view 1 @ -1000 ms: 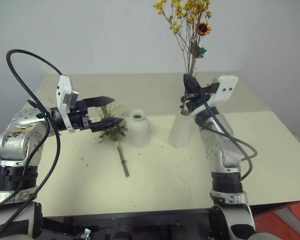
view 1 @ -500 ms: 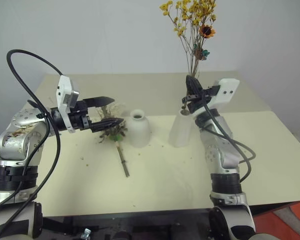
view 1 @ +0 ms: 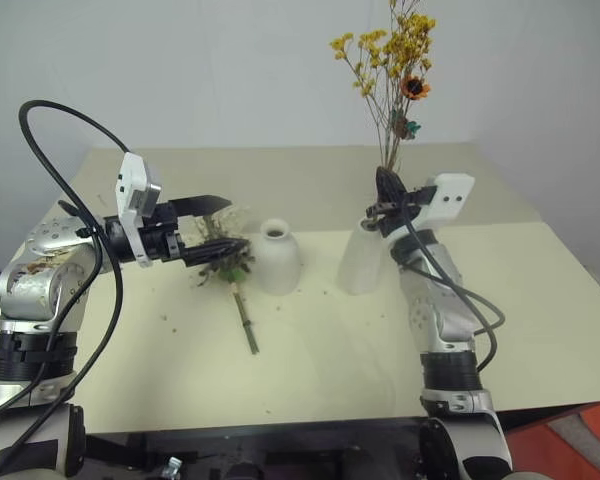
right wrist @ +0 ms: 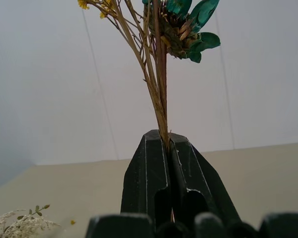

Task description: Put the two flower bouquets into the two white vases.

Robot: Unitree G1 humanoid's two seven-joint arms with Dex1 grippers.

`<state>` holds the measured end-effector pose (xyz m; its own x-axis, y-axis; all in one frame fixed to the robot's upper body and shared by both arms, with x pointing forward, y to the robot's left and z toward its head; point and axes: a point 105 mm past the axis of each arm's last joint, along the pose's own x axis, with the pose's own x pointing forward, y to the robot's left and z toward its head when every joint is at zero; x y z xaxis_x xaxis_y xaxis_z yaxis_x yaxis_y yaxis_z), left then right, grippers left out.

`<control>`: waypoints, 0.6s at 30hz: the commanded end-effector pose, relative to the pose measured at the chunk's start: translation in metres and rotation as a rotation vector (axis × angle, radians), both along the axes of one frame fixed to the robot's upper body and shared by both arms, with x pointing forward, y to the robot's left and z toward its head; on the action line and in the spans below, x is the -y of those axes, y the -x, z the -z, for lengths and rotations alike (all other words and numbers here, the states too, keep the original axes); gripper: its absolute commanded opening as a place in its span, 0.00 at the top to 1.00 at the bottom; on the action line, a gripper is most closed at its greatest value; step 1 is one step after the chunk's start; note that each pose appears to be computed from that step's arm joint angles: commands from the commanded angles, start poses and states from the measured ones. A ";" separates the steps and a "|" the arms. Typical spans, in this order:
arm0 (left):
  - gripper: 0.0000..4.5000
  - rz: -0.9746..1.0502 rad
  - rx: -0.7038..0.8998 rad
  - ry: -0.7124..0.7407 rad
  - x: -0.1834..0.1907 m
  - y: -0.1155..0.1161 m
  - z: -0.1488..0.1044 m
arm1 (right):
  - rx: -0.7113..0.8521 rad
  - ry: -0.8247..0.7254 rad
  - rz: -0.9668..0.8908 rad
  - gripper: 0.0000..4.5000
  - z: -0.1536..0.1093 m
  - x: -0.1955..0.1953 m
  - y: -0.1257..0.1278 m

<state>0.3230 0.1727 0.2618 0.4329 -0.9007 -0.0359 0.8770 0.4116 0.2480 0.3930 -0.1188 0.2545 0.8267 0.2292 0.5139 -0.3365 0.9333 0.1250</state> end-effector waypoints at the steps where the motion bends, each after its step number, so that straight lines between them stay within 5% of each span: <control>1: 0.00 0.010 0.053 -0.014 0.001 0.004 -0.013 | 0.056 -0.001 0.010 1.00 -0.008 0.002 0.005; 18: 0.00 0.006 0.050 -0.015 0.002 0.004 -0.011 | 0.036 0.075 0.021 1.00 0.020 -0.008 0.010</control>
<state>0.3231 0.1728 0.2618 0.4341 -0.9001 -0.0362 0.8764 0.4127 0.2482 0.3875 -0.1102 0.2217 0.8438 0.2561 0.4717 -0.3218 0.9447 0.0628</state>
